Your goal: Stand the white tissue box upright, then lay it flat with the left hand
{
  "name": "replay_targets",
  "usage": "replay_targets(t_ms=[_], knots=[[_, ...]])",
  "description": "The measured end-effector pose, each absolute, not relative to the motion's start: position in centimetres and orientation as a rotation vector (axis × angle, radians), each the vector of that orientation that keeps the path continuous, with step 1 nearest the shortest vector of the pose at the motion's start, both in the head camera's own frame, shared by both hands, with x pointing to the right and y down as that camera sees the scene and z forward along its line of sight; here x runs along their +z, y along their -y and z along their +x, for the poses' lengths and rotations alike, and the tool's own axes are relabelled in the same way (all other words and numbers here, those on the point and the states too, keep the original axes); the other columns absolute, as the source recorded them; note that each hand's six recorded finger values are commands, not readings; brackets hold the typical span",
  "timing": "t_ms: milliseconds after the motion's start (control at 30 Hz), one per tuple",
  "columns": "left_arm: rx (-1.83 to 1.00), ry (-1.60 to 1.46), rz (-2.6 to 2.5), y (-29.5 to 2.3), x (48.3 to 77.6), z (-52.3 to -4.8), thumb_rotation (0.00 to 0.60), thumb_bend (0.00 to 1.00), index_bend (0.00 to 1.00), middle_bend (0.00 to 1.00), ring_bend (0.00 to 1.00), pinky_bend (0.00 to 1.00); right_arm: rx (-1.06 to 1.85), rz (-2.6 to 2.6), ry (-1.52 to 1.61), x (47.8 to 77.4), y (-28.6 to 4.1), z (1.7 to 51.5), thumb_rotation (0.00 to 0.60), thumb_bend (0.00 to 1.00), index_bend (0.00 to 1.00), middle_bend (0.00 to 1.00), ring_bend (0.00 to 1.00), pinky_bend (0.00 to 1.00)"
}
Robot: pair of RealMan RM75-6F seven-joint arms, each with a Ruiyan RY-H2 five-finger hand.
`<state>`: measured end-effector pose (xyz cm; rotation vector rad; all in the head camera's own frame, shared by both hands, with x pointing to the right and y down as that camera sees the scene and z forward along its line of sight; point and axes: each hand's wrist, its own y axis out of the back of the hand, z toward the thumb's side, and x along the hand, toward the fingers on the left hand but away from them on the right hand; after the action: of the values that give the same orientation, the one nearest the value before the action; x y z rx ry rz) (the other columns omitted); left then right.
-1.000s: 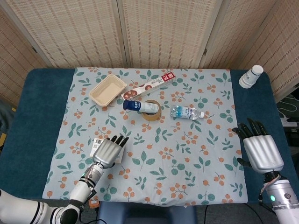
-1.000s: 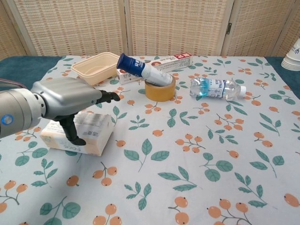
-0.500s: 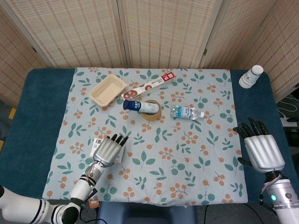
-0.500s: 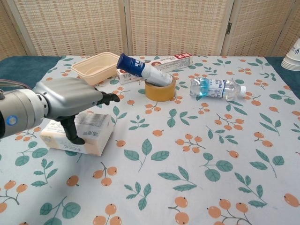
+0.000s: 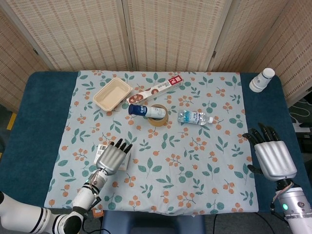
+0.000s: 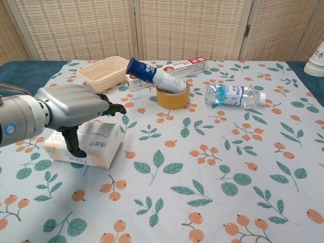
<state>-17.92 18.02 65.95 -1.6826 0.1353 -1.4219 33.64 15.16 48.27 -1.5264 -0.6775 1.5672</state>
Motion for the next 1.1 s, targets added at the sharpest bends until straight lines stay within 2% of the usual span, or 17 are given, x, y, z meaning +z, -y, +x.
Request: replay_targets(t_ms=[400,833,1000,1100], knots=[[-1.424,-0.120,-1.674,-18.2,66.7,-17.9,0.600,0.16,0.10,0.14,0.02,0.23,1.562,-1.527,0.689,48.2,-15.0,33.7,0.600,0.07,0.25,0.15,0.00,0.11],[-1.449,-0.112,-1.692,-18.5,67.4,-18.3,0.600,0.16,0.13,0.15,0.02,0.23,1.567,-1.526,0.690,48.3,-15.0,33.7,0.600,0.07,0.25,0.15,0.00,0.11],[-1.445,-0.115,-1.697,-18.6,67.6,-18.1,0.600,0.16,0.16,0.16,0.02,0.23,1.569,-1.526,0.689,48.3,-15.0,33.8,0.600,0.07,0.25,0.15,0.00,0.11],[-1.440,-0.122,-1.695,-18.6,67.6,-18.1,0.600,0.17,0.21,0.20,0.04,0.24,1.570,-1.526,0.688,48.4,-15.0,33.7,0.600,0.07,0.25,0.15,0.00,0.11]])
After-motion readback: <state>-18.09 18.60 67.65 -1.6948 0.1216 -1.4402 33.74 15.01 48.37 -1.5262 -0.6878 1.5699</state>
